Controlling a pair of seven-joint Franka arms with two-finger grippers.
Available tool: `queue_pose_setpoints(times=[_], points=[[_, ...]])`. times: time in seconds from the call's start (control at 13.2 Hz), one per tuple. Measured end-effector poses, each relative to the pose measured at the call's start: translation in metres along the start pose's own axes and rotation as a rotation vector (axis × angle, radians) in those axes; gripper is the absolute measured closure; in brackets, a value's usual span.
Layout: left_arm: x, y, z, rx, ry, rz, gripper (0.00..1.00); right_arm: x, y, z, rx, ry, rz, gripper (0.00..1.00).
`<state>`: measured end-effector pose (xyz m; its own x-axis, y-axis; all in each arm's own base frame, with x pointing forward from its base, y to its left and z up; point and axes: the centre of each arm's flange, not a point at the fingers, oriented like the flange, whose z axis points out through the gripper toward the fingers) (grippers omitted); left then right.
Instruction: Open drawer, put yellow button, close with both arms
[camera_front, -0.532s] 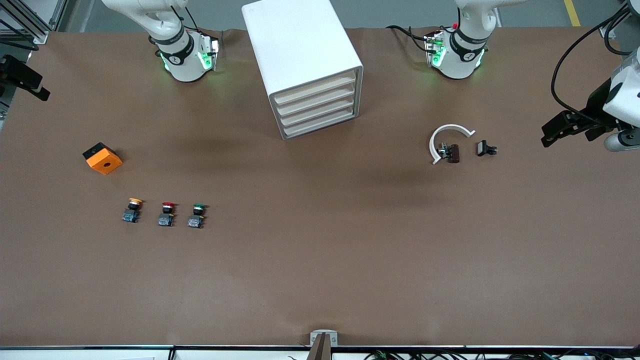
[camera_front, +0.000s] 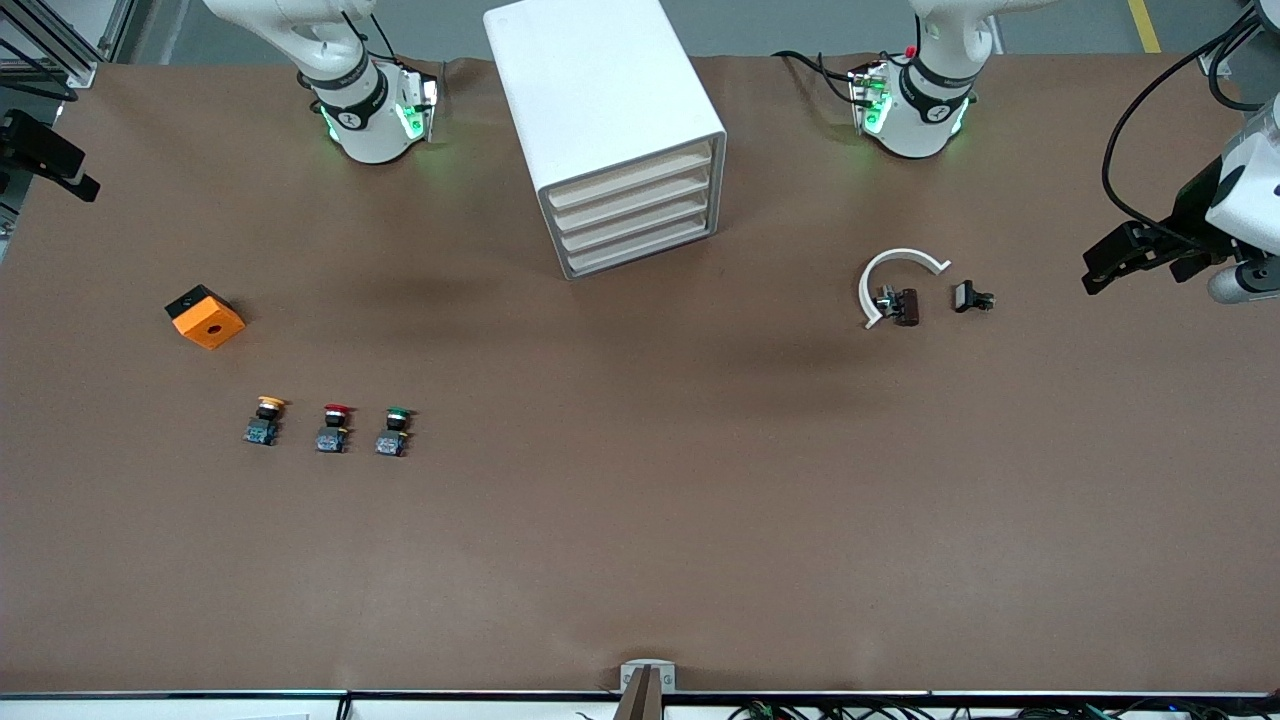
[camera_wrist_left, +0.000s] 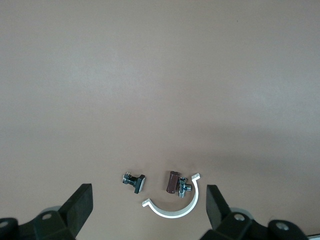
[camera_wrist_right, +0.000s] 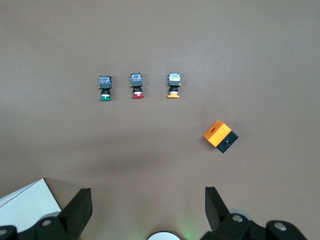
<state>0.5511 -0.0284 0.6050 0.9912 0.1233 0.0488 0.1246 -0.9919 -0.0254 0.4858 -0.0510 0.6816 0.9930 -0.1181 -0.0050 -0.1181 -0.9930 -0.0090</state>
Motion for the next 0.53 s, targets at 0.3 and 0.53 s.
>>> queue_pose_setpoints(times=[0.3,0.53], points=[[0.016,-0.001,0.039,-0.001,-0.070,-0.002,0.00,0.000,0.000,0.000,0.000,0.000,0.000,0.00],[0.022,-0.002,0.049,0.001,-0.116,-0.002,0.00,0.000,0.000,0.000,0.000,0.000,0.000,0.00]])
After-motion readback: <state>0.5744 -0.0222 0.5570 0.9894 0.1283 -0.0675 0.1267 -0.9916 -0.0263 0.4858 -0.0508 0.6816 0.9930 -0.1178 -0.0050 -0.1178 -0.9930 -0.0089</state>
